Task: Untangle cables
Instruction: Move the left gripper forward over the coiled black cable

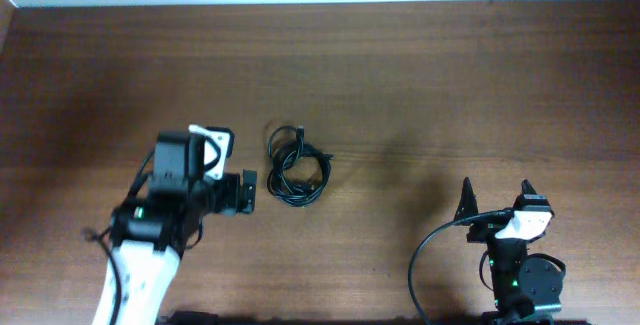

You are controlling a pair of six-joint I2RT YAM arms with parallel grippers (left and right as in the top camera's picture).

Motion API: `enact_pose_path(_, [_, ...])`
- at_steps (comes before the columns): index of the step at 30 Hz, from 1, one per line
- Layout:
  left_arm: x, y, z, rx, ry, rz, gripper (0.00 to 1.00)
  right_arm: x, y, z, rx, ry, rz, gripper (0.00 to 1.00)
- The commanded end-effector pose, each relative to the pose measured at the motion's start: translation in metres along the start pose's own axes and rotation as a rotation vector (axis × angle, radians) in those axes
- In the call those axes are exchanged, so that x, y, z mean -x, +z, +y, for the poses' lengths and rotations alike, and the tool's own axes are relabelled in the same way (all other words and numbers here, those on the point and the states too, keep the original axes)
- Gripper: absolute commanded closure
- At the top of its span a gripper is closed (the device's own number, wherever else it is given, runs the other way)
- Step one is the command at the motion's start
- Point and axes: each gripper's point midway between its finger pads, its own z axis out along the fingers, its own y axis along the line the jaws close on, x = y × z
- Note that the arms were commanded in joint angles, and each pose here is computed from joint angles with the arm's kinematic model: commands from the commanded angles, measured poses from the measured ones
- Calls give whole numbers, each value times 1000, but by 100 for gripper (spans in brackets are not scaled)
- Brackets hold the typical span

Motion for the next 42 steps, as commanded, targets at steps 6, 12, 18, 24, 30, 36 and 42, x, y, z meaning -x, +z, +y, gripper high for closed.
enact_pose_path(6, [27,27,-17,-112,-16,163,1,-2,0,-1,-1,-4,3,1])
enact_pose_path(12, [34,25,-17,-114,-17,227,1,-2,0,-1,-1,-4,3,1])
enact_pose_path(18, [47,19,-21,-145,60,268,1,-2,0,-1,-1,-4,3,1])
enact_pose_path(24, [54,18,-40,-214,84,284,1,-2,0,-1,-1,-4,3,1])
enact_pose_path(30, [58,20,-41,-214,89,268,1,-2,0,-1,-1,-4,3,1])
enact_pose_path(36, [68,22,-42,-217,78,226,1,-2,0,-1,-1,-4,3,1])
enact_pose_path(42, [76,23,-46,-217,-110,216,1,-2,0,-1,-1,-4,3,1])
